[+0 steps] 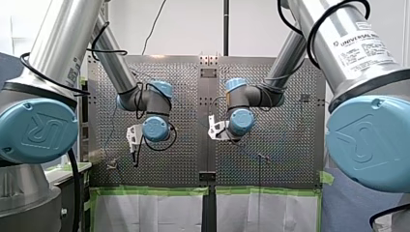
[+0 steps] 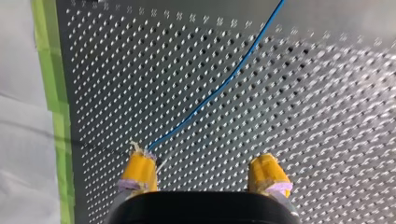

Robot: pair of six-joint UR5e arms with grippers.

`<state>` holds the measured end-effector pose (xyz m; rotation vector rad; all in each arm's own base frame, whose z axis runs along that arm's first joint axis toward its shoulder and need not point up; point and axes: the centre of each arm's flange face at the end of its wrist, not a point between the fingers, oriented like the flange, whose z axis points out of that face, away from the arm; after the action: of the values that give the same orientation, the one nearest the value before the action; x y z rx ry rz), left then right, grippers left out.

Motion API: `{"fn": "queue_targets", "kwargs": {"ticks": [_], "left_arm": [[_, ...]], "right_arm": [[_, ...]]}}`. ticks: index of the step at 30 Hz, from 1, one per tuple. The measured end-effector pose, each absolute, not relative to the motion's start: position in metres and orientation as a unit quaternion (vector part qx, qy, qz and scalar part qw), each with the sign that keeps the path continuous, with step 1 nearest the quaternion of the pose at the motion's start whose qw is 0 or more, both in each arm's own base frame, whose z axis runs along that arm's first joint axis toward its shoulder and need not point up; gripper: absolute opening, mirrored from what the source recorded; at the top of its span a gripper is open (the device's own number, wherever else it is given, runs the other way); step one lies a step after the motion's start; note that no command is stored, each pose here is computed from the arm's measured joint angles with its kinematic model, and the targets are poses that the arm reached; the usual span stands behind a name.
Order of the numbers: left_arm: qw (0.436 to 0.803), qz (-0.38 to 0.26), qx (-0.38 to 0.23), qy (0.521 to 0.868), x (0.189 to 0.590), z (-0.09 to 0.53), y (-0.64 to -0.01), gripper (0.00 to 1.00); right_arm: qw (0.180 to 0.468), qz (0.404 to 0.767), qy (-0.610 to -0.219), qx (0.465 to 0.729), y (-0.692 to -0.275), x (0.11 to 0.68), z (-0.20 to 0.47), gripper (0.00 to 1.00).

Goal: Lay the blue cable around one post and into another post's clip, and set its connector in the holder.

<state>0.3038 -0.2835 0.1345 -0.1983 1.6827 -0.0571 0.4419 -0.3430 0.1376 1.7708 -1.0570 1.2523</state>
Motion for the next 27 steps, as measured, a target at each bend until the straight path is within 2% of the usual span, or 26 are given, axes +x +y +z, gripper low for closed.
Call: {"fn": "queue_targets", "kwargs": {"ticks": [8,12,20,27], "left_arm": [[0.656,-0.039,-0.070,0.750,0.307,0.133,-0.285,0.98],[0.655,-0.047,-0.060,0.752,0.308,0.133,-0.287,0.98],[0.656,-0.050,-0.056,0.751,0.308,0.133,-0.288,0.98],[0.656,-0.046,-0.062,0.751,0.308,0.133,-0.286,0.98]], "right_arm": [[0.364,0.479,-0.420,0.679,-0.363,0.418,0.131,0.99],[0.364,0.488,-0.404,0.683,-0.366,0.421,0.132,0.99],[0.345,0.504,-0.359,0.705,-0.348,0.440,0.132,0.99],[0.338,0.519,-0.345,0.705,-0.324,0.460,0.133,0.99]]}}
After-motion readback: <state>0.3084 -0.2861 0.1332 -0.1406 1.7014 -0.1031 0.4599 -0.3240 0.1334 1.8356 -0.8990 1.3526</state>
